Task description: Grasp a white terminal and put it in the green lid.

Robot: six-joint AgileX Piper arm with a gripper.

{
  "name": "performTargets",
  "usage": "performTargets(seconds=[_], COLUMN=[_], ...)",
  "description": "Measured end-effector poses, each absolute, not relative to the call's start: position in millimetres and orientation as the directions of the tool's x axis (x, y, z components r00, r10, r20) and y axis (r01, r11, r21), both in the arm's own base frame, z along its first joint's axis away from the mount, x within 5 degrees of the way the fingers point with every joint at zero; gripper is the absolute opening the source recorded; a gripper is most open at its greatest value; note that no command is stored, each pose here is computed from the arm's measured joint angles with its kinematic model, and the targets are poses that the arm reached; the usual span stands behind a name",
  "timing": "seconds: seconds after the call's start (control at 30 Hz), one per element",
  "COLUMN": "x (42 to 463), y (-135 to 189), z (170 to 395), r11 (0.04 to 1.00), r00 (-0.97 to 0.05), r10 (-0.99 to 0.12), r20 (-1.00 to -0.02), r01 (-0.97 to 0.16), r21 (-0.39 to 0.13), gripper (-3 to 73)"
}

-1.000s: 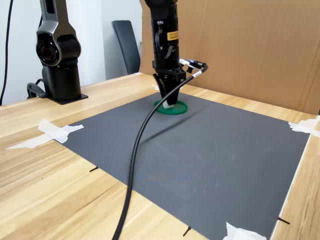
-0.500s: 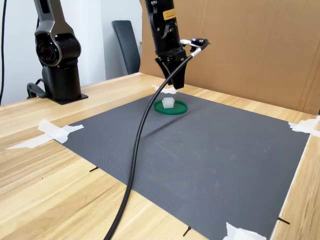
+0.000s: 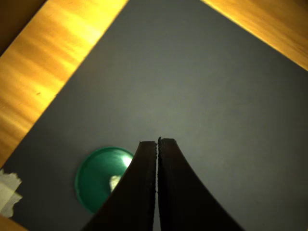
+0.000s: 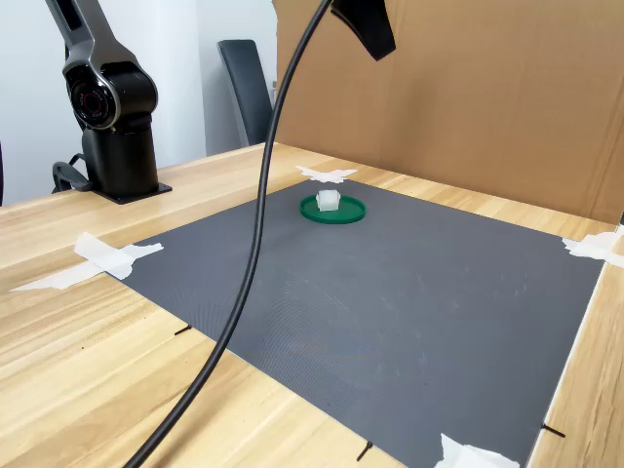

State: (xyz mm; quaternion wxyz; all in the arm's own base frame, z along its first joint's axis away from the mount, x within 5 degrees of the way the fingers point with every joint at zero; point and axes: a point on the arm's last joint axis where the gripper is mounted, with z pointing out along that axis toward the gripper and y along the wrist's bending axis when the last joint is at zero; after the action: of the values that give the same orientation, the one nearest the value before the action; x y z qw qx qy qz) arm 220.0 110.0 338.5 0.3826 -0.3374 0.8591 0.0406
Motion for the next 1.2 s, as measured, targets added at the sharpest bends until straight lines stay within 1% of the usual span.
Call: performTargets(seconds=[0.13, 0.17, 0.2, 0.37, 0.43, 0.47, 0.5, 0.53, 0.57, 0.63, 0.7, 0.73, 0.77, 0.83, 0.87, 0.9, 0.93, 0.97, 1.0, 1.07, 1.13, 1.2], x=[219.7, 217.5, 213.8, 196.7, 188.5, 176.5, 166.2, 149.4, 141.2, 128.9, 106.0, 93.9, 89.2, 84.9, 81.4, 70.7, 65.5, 59.9, 56.7, 51.1, 47.7, 43.7], y=[80.0, 61.0, 45.6, 16.4, 12.6, 11.1, 11.6, 13.9, 15.1, 15.4, 11.9, 8.7, 7.7, 7.4, 7.2, 7.6, 7.7, 7.6, 7.3, 6.2, 5.4, 4.0], z=[353.1, 363.6, 374.3, 393.6, 398.2, 401.6, 400.4, 397.1, 393.8, 385.1, 359.6, 341.9, 330.6, 323.1, 317.4, 302.6, 291.8, 281.9, 276.1, 266.9, 263.2, 259.7], r11=[0.851, 0.89, 0.912, 0.948, 0.952, 0.95, 0.948, 0.944, 0.945, 0.945, 0.946, 0.957, 0.963, 0.969, 0.973, 0.987, 0.993, 0.995, 0.996, 0.997, 0.997, 0.997], r00=[-0.51, -0.5, -0.466, -0.417, -0.391, -0.348, -0.316, -0.279, -0.268, -0.261, -0.271, -0.286, -0.3, -0.306, -0.309, -0.307, -0.312, -0.31, -0.306, -0.281, -0.253, -0.224], r10=[-0.456, -0.399, -0.364, -0.303, -0.292, -0.299, -0.301, -0.302, -0.292, -0.287, -0.299, -0.273, -0.257, -0.235, -0.215, -0.135, -0.077, -0.038, -0.021, -0.023, -0.029, -0.052], r20=[-0.73, -0.769, -0.807, -0.857, -0.873, -0.888, -0.9, -0.912, -0.918, -0.922, -0.915, -0.919, -0.919, -0.922, -0.926, -0.942, -0.947, -0.95, -0.952, -0.959, -0.967, -0.973], r01=[-0.491, -0.414, -0.353, -0.227, -0.207, -0.198, -0.202, -0.223, -0.232, -0.235, -0.21, -0.174, -0.162, -0.153, -0.146, -0.126, -0.109, -0.098, -0.09, -0.081, -0.075, -0.066], r21=[-0.188, -0.192, -0.208, -0.224, -0.226, -0.243, -0.247, -0.245, -0.233, -0.227, -0.247, -0.231, -0.216, -0.196, -0.177, -0.101, -0.045, -0.008, 0.007, 0.0, -0.011, -0.038], gripper=[-2.5, -2.5, -2.6, -2.6, -2.6, -2.6, -2.6, -2.6, -2.6, -2.6, -2.6, -2.6, -2.6, -2.6, -2.6, -2.6, -2.6, -2.6, -2.6, -2.6, -2.6, -2.6])
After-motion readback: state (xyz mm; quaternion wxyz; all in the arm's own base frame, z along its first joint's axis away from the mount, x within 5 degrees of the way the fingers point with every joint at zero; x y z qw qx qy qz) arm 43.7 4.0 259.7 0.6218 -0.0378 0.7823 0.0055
